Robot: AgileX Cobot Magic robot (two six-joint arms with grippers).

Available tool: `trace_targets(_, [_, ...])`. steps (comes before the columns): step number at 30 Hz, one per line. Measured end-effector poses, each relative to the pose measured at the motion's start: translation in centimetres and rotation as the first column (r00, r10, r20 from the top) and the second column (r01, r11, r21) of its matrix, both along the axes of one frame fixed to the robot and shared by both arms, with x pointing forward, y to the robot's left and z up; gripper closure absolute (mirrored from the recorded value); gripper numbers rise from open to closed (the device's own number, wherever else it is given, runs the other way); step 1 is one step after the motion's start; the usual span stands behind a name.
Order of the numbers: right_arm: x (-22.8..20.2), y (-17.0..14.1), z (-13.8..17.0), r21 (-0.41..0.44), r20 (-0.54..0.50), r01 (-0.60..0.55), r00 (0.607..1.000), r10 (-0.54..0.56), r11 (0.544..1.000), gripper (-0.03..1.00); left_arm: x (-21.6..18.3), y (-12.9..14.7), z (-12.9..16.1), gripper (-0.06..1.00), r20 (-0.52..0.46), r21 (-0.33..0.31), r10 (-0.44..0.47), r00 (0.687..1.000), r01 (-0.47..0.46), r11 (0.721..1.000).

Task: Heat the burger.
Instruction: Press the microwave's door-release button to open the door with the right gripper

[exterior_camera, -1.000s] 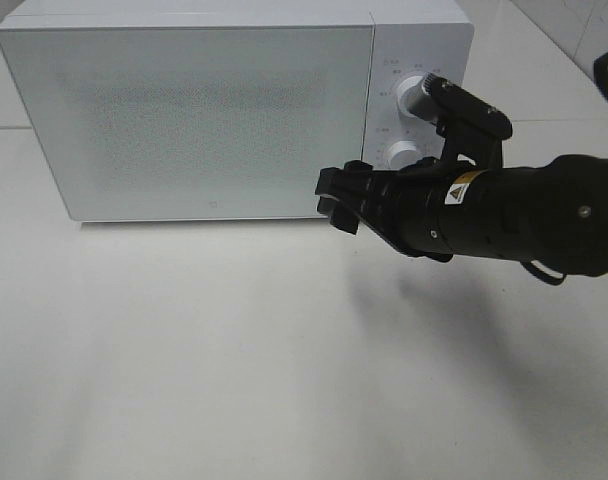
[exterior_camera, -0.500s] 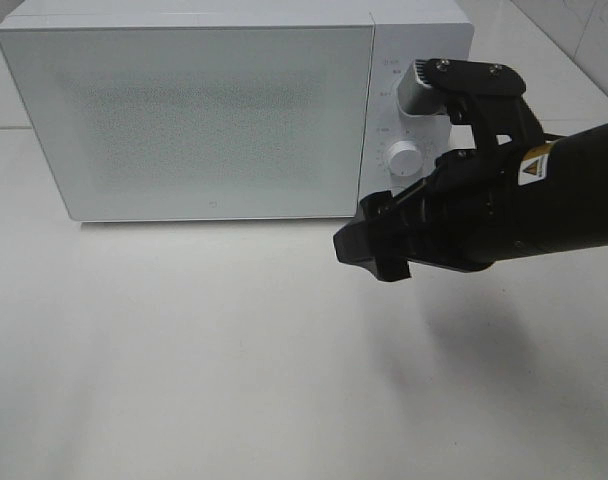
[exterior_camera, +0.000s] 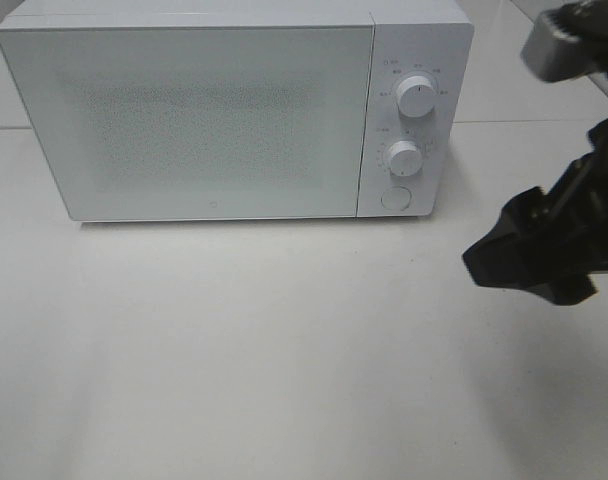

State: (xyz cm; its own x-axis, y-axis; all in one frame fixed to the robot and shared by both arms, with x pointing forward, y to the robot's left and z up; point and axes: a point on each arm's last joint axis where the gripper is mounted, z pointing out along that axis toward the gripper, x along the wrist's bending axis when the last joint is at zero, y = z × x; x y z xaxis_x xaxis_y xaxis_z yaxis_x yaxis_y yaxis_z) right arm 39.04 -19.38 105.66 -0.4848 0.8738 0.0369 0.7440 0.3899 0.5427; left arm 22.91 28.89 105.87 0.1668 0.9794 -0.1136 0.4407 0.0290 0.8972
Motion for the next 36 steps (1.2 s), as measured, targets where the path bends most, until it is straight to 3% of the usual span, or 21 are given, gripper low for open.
trace_targets(11, [-4.5, -4.0, 3.1, -0.025, 0.042, 0.028, 0.999, -0.026, 0.999, 0.21, 0.0, 0.0, 0.0, -0.04, 0.0, 0.0, 0.0, 1.0, 0.0, 1.0])
trace_targets(19, [-7.0, -8.2, 4.4, 0.02, 0.137, 0.248, 0.959, -0.248, 0.969, 0.21, 0.0, 0.0, 0.0, -0.04, 0.0, 0.0, 0.0, 1.0, 0.0, 1.0])
trace_targets(26, [-10.7, -10.4, 2.3, 0.056, 0.232, 0.4, 0.886, -0.402, 0.915, 0.21, 0.0, 0.0, 0.0, -0.04, 0.0, 0.0, 0.0, 1.0, 0.0, 1.0])
trace_targets(36, [-13.4, -10.8, -0.6, 0.12, 0.315, 0.415, 0.846, -0.431, 0.902, 0.21, 0.0, 0.0, 0.0, -0.04, 0.0, 0.0, 0.0, 1.0, 0.0, 1.0])
